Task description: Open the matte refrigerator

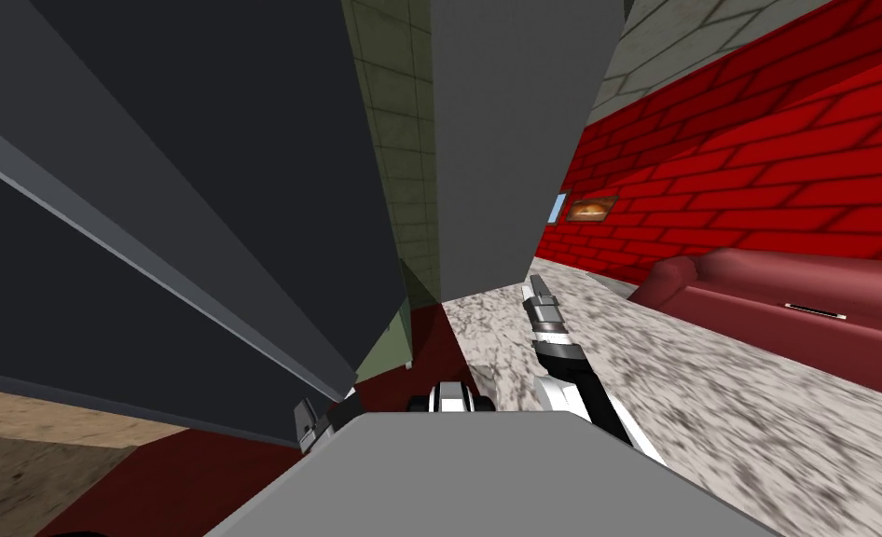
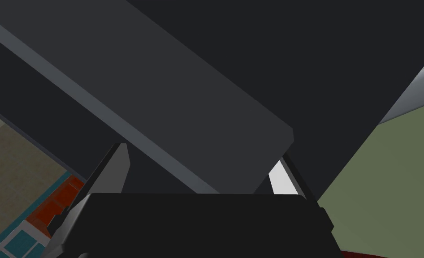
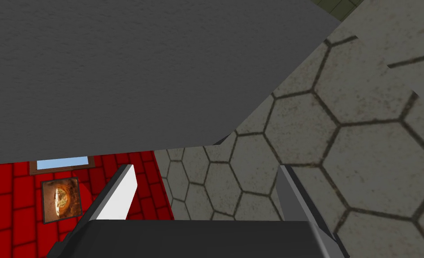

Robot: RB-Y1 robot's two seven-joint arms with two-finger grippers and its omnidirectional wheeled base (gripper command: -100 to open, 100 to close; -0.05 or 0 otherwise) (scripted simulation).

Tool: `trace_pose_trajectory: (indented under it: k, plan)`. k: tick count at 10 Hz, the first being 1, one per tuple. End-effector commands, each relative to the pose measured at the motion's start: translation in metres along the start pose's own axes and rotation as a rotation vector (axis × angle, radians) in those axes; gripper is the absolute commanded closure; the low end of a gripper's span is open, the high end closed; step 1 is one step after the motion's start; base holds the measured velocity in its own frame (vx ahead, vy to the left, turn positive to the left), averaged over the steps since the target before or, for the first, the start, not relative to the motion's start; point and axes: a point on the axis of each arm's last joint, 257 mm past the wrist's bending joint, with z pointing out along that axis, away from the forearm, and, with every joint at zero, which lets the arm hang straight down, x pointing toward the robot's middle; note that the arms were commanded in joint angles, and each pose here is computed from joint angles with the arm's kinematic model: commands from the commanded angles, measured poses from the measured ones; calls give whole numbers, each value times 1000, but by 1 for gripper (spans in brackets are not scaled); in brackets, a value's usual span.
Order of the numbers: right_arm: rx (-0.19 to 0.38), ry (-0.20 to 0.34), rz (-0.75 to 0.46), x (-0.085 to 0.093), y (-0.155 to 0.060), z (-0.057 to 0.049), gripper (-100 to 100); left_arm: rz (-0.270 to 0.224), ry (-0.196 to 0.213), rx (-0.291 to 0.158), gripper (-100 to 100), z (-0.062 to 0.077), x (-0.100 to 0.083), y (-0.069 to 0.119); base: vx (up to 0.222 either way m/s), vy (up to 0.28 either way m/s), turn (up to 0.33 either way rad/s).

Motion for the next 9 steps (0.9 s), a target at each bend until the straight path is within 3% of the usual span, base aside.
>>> trace_pose_trajectory:
  k: [1, 4, 8, 9]
  plan:
    - [0, 0, 0, 0, 0, 0, 0, -14, -3, 21, -100, 4, 6, -11, 0, 3, -31]
    - [0, 0, 0, 0, 0, 0, 0, -9, -20, 22, -100, 4, 6, -22, 1, 9, -43]
    - [0, 0, 0, 0, 0, 0, 0, -11, -21, 24, -100, 5, 6, -23, -2, 3, -6]
    - [0, 0, 0, 0, 0, 0, 0, 14, -27, -16, -100, -2, -3, -12, 0, 9, 8]
